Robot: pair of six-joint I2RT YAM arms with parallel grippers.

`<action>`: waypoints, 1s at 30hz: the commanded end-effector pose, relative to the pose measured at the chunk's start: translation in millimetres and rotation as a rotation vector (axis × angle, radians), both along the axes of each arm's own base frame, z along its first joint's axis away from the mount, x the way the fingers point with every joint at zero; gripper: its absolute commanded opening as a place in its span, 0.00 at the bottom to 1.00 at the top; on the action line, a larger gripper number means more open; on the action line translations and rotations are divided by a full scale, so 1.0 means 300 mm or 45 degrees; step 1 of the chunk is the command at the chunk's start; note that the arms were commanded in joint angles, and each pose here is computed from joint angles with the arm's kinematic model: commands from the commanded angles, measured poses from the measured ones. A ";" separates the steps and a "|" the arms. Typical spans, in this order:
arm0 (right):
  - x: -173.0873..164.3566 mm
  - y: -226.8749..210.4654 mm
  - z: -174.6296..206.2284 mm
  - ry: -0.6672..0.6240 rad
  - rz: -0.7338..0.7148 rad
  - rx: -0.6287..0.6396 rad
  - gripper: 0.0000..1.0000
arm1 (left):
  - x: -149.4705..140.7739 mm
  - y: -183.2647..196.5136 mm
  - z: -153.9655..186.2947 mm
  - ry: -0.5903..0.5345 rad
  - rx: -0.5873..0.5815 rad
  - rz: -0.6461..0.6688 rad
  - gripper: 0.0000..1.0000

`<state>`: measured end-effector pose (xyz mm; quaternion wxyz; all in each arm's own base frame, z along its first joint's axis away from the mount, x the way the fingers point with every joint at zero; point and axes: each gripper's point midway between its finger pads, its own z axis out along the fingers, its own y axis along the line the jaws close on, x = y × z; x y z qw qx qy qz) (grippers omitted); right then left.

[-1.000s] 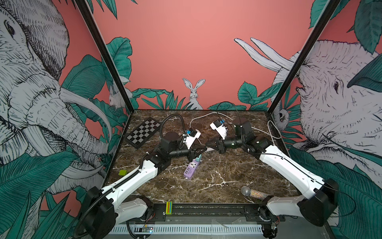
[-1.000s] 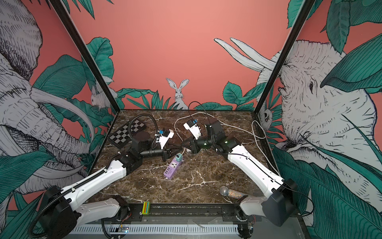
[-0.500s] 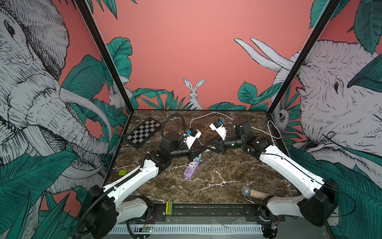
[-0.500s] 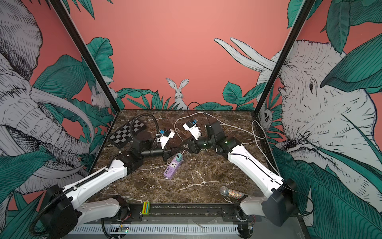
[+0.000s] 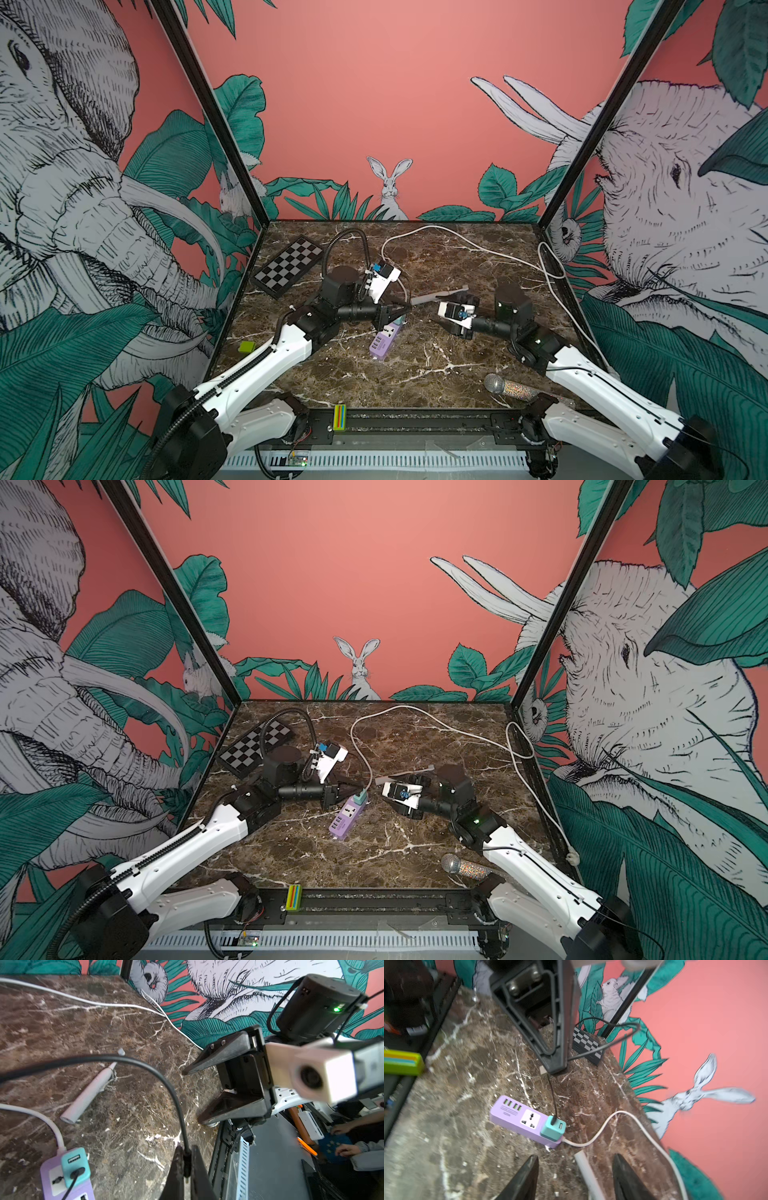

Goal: Charge the electric toothbrush
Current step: Adjust the charging cable.

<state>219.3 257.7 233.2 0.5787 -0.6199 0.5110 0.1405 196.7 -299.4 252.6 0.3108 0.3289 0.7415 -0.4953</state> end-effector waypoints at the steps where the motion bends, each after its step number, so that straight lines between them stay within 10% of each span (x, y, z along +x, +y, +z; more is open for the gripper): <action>1: 0.015 0.020 0.126 -0.568 0.033 -0.062 0.55 | -0.045 -0.004 0.032 0.063 -0.025 -0.067 0.00; 11: -0.041 0.079 0.141 -1.010 0.146 -0.203 0.49 | -0.067 -0.007 0.018 0.225 -0.002 -0.082 0.00; 30: -0.104 0.147 0.087 -1.301 0.345 -0.410 0.24 | -0.116 -0.007 -0.012 0.311 0.014 -0.177 0.00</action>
